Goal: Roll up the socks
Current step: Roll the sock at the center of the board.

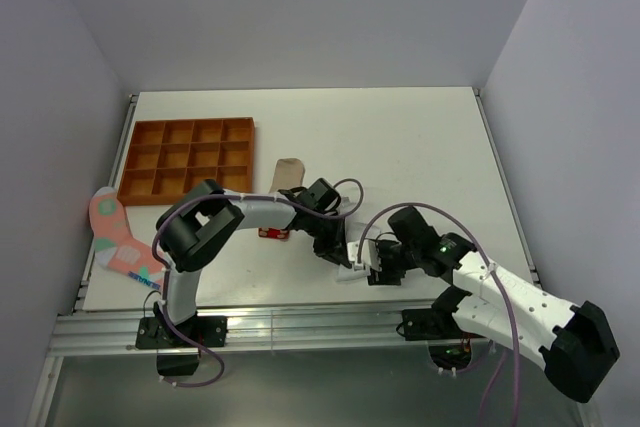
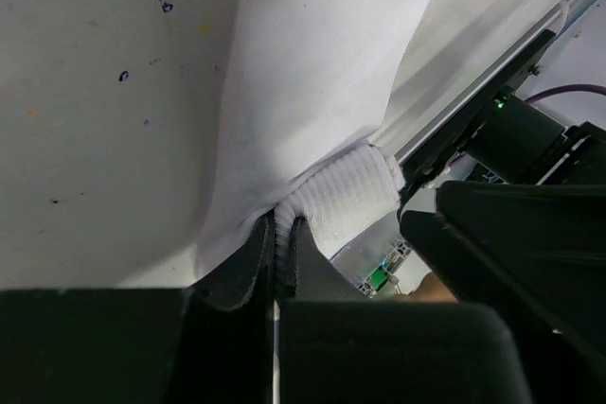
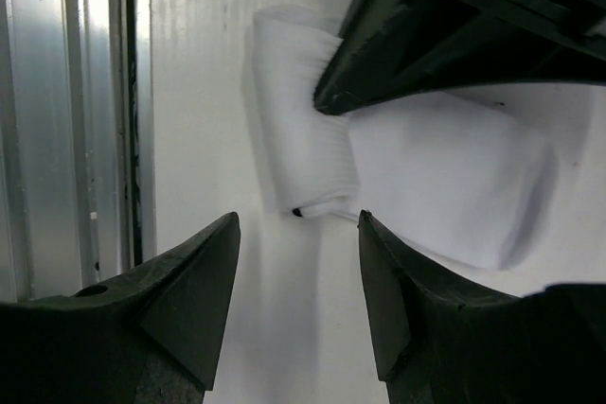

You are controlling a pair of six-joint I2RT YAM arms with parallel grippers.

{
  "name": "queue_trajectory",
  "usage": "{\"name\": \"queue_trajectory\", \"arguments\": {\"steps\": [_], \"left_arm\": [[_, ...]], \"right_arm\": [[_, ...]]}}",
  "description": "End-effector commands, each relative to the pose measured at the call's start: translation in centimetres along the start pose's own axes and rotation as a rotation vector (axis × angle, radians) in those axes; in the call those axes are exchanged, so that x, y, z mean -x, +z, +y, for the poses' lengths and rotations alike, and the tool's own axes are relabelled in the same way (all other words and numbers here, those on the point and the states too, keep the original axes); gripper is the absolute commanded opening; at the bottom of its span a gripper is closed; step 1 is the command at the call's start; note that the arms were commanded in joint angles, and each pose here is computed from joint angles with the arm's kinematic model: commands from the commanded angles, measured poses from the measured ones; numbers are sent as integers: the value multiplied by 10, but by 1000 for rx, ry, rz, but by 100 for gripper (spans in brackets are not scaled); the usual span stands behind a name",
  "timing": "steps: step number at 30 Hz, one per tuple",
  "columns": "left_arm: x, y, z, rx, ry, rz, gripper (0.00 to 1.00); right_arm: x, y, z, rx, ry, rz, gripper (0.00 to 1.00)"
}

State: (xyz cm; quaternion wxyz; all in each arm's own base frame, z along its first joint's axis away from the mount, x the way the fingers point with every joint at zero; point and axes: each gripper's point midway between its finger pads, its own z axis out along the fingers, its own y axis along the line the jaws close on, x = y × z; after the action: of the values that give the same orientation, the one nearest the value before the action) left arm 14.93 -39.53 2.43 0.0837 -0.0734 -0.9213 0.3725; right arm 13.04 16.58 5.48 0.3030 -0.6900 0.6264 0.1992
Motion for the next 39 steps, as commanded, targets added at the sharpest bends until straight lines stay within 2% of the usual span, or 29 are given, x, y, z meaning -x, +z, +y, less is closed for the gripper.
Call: {"name": "queue_trajectory", "arguments": {"steps": [1, 18, 25, 28, 33, 35, 37, 39], "left_arm": [[-13, 8, 39, 157, -37, 50, 0], [-17, 9, 41, 153, -38, 73, 0], [-16, 10, 35, 134, -37, 74, 0], [-15, 9, 33, 130, -34, 73, 0], [-15, 9, 29, 102, -40, 62, 4], [-10, 5, 27, 101, -40, 35, 9], [-2, 0, 19, 78, -46, -14, 20], [7, -10, 11, 40, -56, -68, 23]], "right_arm": [[5, 4, -8, -64, -31, 2, 61], [13, 31, 5, -34, -142, 57, 59], [2, 41, 8, -30, -148, 109, 52], [-5, 45, 7, -44, -143, 125, 47], [-14, 50, 6, -64, -131, 143, 28], [-18, 50, 9, -63, -122, 151, 19], [-16, 49, 11, -56, -118, 132, 17], [-13, 47, 12, -56, -115, 120, 16]]}}
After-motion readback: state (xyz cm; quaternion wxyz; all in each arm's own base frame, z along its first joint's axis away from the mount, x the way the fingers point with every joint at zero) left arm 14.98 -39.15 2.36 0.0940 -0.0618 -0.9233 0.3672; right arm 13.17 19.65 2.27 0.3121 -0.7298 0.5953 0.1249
